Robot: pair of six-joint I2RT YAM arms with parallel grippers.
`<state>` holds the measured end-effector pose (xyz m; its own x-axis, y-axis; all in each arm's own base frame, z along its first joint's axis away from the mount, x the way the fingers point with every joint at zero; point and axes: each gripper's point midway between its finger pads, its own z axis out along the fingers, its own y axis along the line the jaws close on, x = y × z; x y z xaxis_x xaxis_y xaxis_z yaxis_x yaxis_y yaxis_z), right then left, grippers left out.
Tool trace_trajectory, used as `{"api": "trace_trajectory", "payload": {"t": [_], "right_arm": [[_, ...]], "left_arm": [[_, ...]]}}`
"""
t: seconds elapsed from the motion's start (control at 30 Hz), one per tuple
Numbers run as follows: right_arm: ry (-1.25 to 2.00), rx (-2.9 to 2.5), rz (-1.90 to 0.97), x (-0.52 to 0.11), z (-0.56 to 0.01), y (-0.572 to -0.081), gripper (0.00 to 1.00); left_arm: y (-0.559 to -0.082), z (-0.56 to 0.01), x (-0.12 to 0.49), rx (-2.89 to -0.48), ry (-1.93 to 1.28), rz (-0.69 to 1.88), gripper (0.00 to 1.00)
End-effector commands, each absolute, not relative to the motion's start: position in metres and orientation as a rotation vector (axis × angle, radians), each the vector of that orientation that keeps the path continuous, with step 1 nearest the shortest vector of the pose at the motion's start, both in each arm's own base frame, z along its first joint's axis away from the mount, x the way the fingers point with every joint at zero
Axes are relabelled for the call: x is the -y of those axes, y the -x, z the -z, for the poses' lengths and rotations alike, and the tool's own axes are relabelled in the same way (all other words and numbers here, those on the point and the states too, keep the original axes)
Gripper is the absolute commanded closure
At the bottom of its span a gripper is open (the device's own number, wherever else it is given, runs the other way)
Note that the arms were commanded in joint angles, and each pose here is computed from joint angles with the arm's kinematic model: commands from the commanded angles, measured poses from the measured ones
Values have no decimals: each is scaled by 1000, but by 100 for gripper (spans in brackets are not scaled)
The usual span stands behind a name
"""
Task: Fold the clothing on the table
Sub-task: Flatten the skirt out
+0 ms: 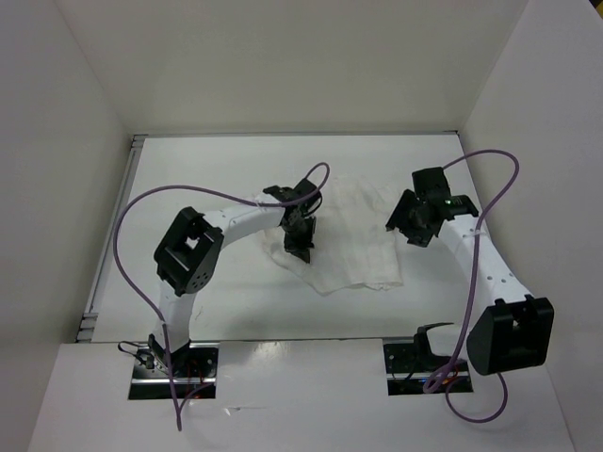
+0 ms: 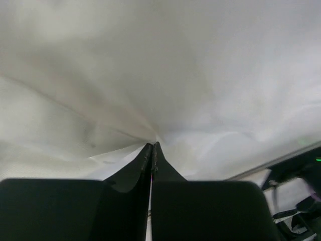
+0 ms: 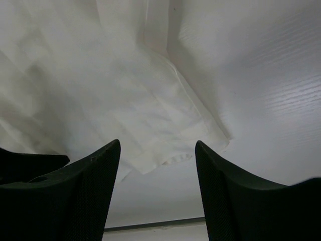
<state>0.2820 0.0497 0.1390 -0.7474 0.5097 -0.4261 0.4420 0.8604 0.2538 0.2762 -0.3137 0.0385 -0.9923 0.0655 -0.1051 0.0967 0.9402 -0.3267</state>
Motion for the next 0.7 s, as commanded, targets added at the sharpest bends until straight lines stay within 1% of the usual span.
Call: {"api": "trace_trajectory", "payload": {"t": [0.0, 0.03, 0.07, 0.13, 0.2, 0.23, 0.3, 0.33, 0.43, 0.47, 0.5, 0.53, 0.63, 0.67], "right_arm": [[-736, -2494, -176, -44, -149, -278, 33], [-734, -2485, -180, -44, -152, -278, 33], [-754, -2459, -190, -42, -157, -283, 33], [-756, -2446, -179, -40, -160, -285, 33], [-765, -2433, -188, -41, -161, -288, 33], [-765, -2418, -183, -39, -166, -290, 33], [-787, -2387, -183, -36, -170, -295, 33], [-799, -2374, -192, -36, -173, -295, 33], [-795, -2355, -201, -37, -176, -300, 33], [-806, -2352, -205, -37, -176, -300, 33], [-817, -2348, -201, -34, -176, -300, 33], [-816, -2361, -210, -36, -173, -300, 33], [-789, -2394, -213, -39, -166, -303, 33], [-776, -2414, -216, -40, -162, -303, 33]], "left_arm": [[-313, -141, 352, -2733, -266, 734, 100], [-319, -163, 359, -2681, -300, 774, 100], [-329, -212, 372, -2564, -362, 855, 100], [-333, -258, 383, -2444, -426, 945, 100], [-330, -309, 380, -2324, -457, 1044, 100], [-329, -337, 369, -2252, -447, 1070, 100], [-328, -344, 352, -2226, -417, 1064, 100], [-335, -341, 336, -2231, -362, 1049, 100], [-330, -282, 289, -2357, -183, 994, 100], [-324, -243, 261, -2442, -67, 943, 100], [-319, -217, 248, -2504, -20, 901, 100], [-302, -167, 227, -2632, 73, 833, 100], [-275, -111, 202, -2766, 163, 710, 100], [-257, -81, 186, -2862, 224, 601, 100]]}}
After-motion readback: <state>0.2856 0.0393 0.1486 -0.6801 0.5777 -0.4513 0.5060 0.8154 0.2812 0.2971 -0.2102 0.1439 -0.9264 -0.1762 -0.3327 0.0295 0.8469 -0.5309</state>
